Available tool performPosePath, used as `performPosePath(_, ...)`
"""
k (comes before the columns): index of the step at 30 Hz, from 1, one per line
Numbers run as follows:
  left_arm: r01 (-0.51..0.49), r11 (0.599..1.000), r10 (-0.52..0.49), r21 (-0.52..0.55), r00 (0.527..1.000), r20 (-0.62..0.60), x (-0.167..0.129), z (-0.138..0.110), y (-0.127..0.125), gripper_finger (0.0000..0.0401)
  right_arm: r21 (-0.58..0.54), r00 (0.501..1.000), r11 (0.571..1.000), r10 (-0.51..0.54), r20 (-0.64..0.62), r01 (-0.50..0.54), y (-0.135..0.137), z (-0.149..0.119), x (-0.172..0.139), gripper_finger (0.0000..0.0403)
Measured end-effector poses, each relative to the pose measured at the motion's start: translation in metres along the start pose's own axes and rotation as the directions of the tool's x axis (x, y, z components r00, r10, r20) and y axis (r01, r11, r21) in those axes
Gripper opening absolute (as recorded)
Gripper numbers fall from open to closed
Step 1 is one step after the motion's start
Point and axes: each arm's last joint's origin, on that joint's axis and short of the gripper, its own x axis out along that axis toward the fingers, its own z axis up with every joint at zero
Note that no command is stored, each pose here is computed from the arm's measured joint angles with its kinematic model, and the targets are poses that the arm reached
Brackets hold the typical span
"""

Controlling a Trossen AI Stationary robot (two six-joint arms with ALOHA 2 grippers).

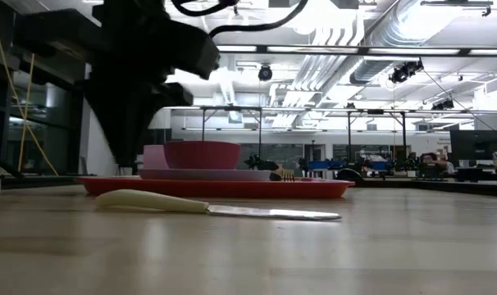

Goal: Set up tray
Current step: Put the yellow knife on the brown napkin

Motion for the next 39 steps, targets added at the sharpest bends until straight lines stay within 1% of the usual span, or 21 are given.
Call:
performPosePath(3,0.028,1.000,-0.027,0.010,0.999,-0.027,0.000,-0.002,-0.001,0.0071,-0.001,1.000,1.000,-0.001,0.002,0.001,0.000,0.000,0.000,0.0000)
performPosePath(8,0.132,0.989,-0.131,0.067,0.991,-0.011,0.000,0.000,-0.004,0.0102,-0.001,1.000,1.000,-0.001,0.003,0.001,0.000,0.000,0.000,0.0000)
performPosePath(13,0.167,0.979,-0.168,0.115,0.986,-0.006,0.000,0.001,-0.005,0.0153,-0.001,1.000,1.000,-0.001,0.003,0.001,0.000,0.000,0.000,0.0000)
performPosePath(18,0.171,0.975,-0.172,0.141,0.985,-0.004,0.000,0.001,-0.005,0.0215,0.000,1.000,1.000,0.000,0.003,0.000,0.000,0.000,0.000,0.0000)
performPosePath(20,0.155,0.977,-0.158,0.149,0.987,0.011,0.000,0.002,-0.005,0.0240,0.001,1.000,1.000,0.000,0.004,0.000,0.000,0.000,0.000,0.0000)
performPosePath(24,0.047,0.993,-0.055,0.112,0.996,0.069,0.000,0.007,-0.002,0.0281,0.003,1.000,1.000,0.001,0.004,-0.001,0.000,0.000,0.000,0.0000)
performPosePath(28,0.037,0.993,-0.048,0.109,0.994,0.096,0.004,0.008,-0.002,0.0305,0.013,1.000,1.000,0.007,0.006,-0.007,0.001,0.001,0.000,0.0000)
performPosePath(31,0.042,0.994,-0.048,0.098,0.997,0.058,0.013,0.001,-0.002,0.0315,0.014,1.000,1.000,0.009,0.004,-0.009,0.001,0.001,0.000,0.0000)
performPosePath(34,0.046,0.996,-0.048,0.079,0.998,0.027,0.023,-0.007,-0.001,0.0316,0.014,1.000,1.000,0.008,0.004,-0.008,0.001,0.001,0.000,0.0000)
performPosePath(39,-0.008,0.999,0.007,0.051,1.000,0.019,0.037,-0.015,0.001,0.0306,0.015,1.000,1.000,0.008,0.006,-0.008,0.001,0.001,0.000,0.0000)
